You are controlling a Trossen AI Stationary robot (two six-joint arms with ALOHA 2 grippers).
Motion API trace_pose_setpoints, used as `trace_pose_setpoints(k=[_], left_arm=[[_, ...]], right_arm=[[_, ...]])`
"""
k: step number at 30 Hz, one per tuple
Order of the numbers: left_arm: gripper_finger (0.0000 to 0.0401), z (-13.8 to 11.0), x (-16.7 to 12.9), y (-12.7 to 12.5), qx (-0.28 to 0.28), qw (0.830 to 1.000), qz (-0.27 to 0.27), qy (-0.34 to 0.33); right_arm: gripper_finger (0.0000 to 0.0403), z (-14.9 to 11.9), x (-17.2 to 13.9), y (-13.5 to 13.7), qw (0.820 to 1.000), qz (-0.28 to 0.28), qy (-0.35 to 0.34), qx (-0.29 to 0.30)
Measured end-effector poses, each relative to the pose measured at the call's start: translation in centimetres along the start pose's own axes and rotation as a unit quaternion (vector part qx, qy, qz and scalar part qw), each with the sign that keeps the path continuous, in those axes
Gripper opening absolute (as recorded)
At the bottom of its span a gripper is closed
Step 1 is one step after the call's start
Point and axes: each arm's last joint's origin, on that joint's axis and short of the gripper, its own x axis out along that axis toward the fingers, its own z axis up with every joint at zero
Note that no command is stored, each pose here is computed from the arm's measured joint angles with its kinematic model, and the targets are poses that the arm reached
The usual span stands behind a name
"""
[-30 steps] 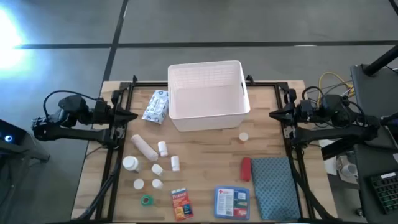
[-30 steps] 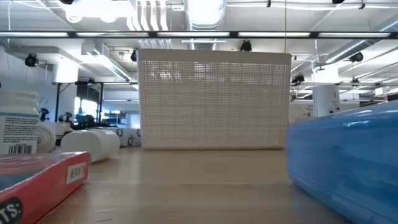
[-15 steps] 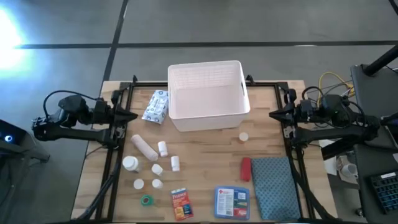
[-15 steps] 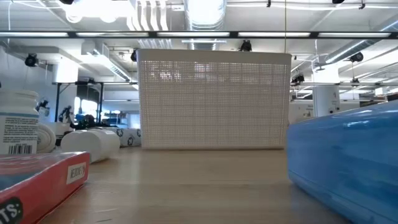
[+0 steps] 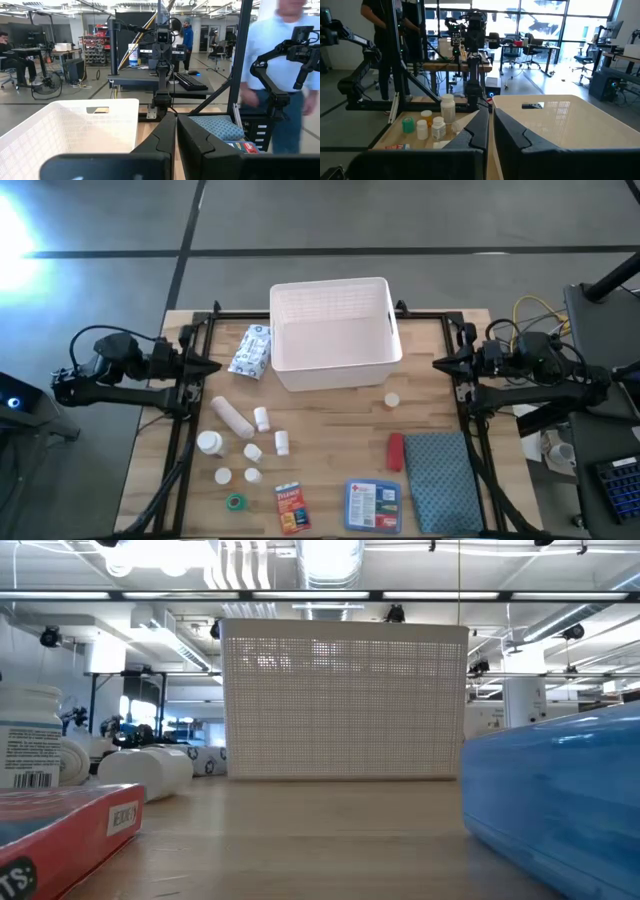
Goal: Pick & place medical supplies in basket/bin
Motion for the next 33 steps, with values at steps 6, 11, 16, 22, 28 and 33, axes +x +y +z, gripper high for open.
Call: trace_pose_setpoints(k=[6, 11, 16, 22, 28, 33], left_arm=[[0.0000, 0.01, 0.01, 0.00, 0.000, 1.000, 0.000, 0.000], [0.0000, 0.00, 0.00, 0.00, 0.000, 1.000, 0.000, 0.000], [0.0000, 0.00, 0.00, 0.00, 0.000, 1.000, 0.000, 0.000], [0.0000, 0.00, 0.01, 0.00, 0.000, 1.000, 0.000, 0.000], [0.0000, 0.00, 0.01, 0.00, 0.000, 1.000, 0.000, 0.000], [0.0000, 0.00, 0.01, 0.00, 0.000, 1.000, 0.000, 0.000]], right_arm=[[0.0018, -0.01, 0.00, 0.00, 1.000, 0.000, 0.000, 0.000], [0.0018, 0.00, 0.00, 0.00, 1.000, 0.000, 0.000, 0.000], [0.0018, 0.00, 0.00, 0.00, 1.000, 0.000, 0.000, 0.000], [0.0018, 0.01, 0.01, 0.00, 1.000, 0.000, -0.001, 0.000], [0.0018, 0.18, 0.23, 0.00, 0.997, 0.000, -0.007, 0.071], [0.0018, 0.16, 0.36, 0.00, 0.990, 0.001, -0.005, 0.142]])
